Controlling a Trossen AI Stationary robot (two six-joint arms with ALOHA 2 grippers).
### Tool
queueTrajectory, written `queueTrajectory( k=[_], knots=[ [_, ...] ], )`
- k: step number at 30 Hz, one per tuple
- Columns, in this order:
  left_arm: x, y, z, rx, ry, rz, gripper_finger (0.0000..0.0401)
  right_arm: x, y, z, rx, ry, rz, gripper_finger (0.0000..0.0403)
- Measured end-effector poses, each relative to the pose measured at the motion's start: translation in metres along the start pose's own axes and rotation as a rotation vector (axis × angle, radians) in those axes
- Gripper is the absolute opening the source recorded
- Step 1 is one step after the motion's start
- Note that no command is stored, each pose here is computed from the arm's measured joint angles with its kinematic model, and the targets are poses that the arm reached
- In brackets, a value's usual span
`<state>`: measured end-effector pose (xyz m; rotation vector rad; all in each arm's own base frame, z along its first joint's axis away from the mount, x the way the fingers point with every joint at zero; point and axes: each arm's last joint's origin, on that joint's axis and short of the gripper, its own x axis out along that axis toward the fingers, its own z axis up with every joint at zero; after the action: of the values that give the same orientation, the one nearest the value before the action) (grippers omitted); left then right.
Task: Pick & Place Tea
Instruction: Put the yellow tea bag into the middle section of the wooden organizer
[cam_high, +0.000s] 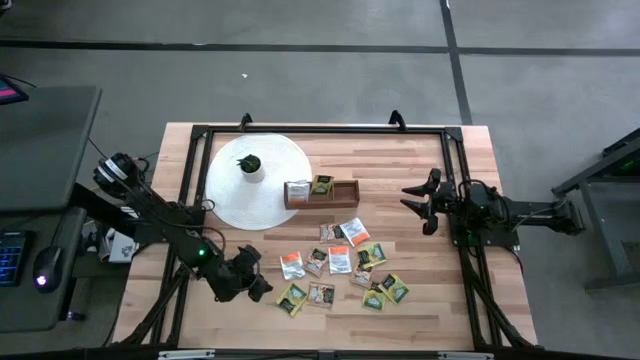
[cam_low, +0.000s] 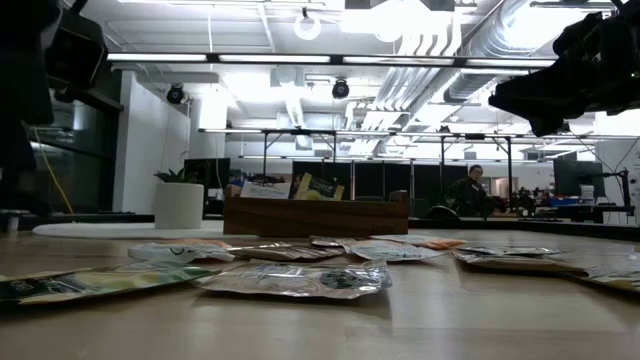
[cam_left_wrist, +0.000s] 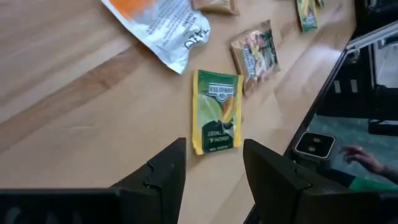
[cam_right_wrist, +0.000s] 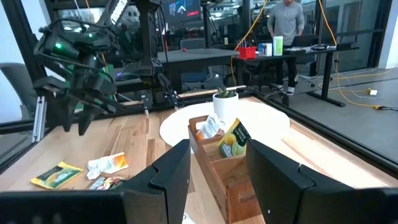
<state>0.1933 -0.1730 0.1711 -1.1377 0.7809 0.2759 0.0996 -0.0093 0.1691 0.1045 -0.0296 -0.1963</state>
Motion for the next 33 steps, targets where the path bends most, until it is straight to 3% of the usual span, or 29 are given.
queueTrajectory(
  k=[13,24,33],
  knots=[
    [0.03,0.0,0.003,-0.108,0.093,-0.013,0.0159,0.0,0.0,0.0,0.0,0.003,0.0,0.0153],
    [0.063,0.009,-0.006,-0.135,0.171,-0.025,0.0159,0.001,0.0,-0.001,-0.002,0.011,-0.001,0.0153],
    [0.071,0.01,-0.009,-0.151,0.217,-0.035,0.0159,0.001,0.0,-0.001,-0.001,0.009,-0.001,0.0153]
  ],
)
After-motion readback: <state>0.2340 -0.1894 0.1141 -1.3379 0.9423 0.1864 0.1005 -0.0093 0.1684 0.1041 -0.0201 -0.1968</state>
